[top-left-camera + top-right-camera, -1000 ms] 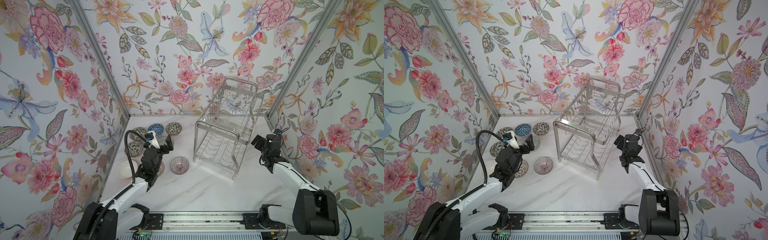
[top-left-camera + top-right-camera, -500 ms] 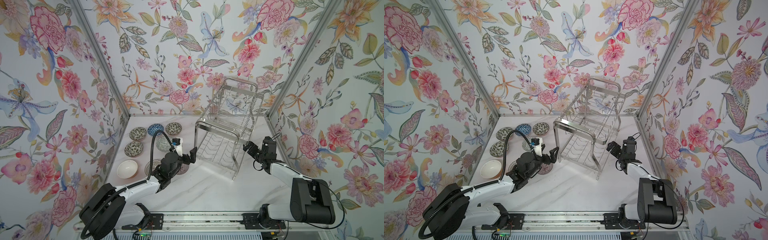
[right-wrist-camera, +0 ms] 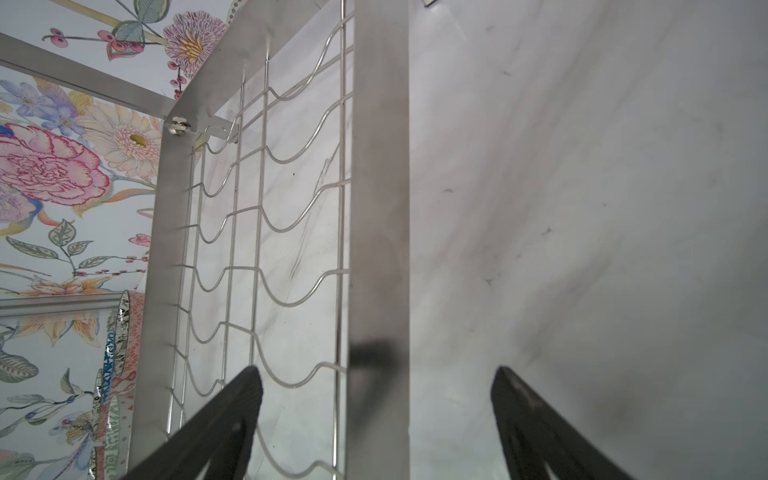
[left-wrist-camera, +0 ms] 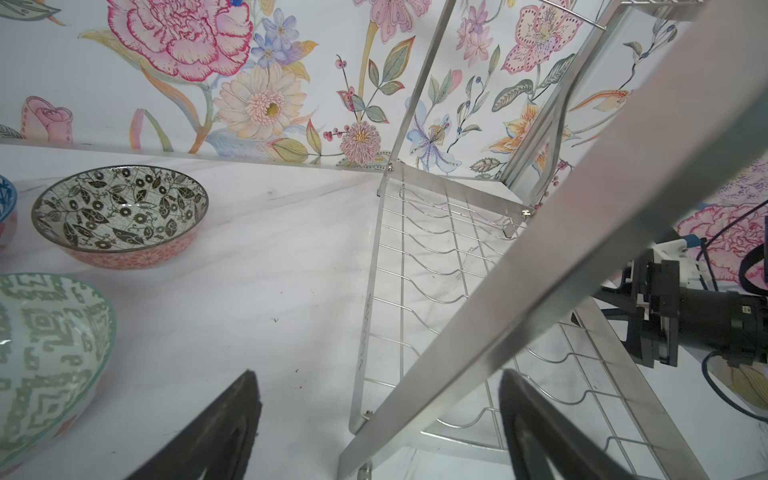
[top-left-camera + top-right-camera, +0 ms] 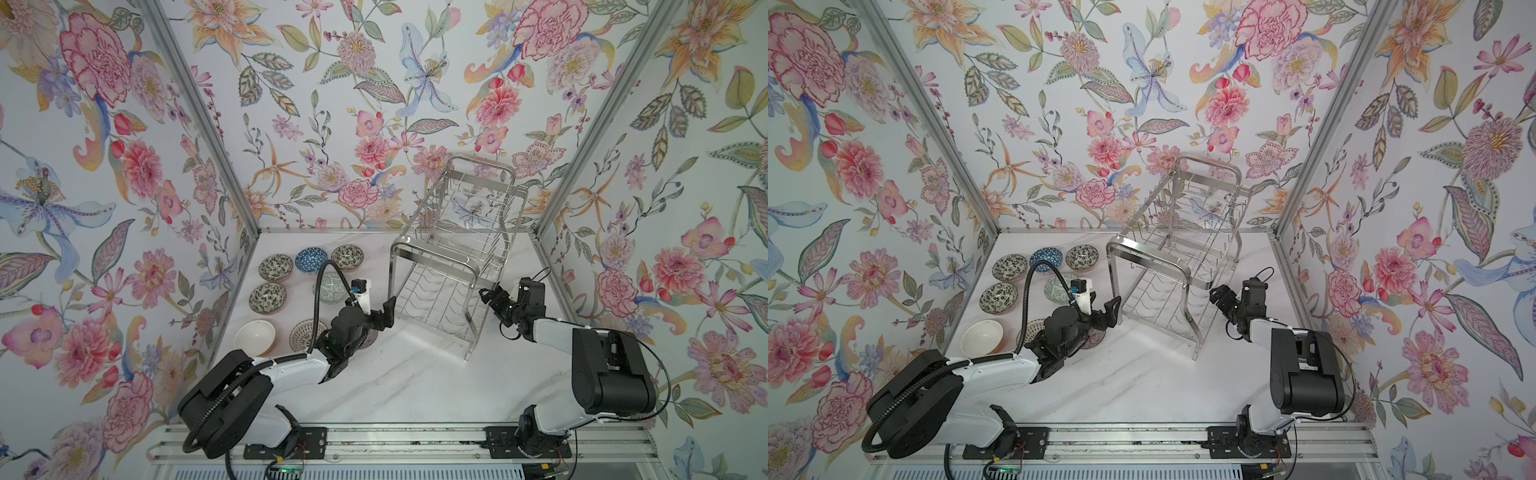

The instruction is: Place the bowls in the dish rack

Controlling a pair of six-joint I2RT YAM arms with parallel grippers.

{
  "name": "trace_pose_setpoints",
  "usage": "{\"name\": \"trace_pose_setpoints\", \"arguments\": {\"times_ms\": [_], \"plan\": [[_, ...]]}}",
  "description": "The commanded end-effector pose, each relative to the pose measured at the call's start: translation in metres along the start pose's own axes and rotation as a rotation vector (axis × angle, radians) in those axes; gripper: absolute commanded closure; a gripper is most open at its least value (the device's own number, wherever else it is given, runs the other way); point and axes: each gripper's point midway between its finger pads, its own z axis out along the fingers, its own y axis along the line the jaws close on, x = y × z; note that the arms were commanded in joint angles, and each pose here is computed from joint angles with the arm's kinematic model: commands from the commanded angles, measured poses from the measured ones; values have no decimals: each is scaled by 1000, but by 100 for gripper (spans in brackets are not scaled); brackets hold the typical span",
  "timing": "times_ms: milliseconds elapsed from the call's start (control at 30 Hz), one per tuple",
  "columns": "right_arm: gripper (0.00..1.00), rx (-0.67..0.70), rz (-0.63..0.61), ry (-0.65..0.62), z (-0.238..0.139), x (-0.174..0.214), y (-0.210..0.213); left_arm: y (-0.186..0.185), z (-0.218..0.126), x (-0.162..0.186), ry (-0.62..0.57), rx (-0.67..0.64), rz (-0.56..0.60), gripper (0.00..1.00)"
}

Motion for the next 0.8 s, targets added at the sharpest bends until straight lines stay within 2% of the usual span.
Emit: {"name": "trace_pose_setpoints", "arguments": {"times_ms": [0, 233, 367, 500, 567, 767], "plan": [[17, -19, 13, -37, 6, -16, 8, -12, 13, -22, -51, 7, 9, 16], [31, -40, 69, -42, 18, -21, 6, -15, 34, -14, -4, 1, 11, 29], [47, -59, 90, -48, 22, -24, 7, -7, 41, -17, 13, -7, 3, 40], [52, -59, 111, -57, 23, -23, 5, 2, 45, -25, 7, -11, -13, 49], [55, -56, 123, -61, 22, -21, 1, 9, 53, -14, 40, -18, -10, 51], [61, -62, 163, -79, 15, -14, -3, 18, 70, -15, 59, -28, -5, 54]]}}
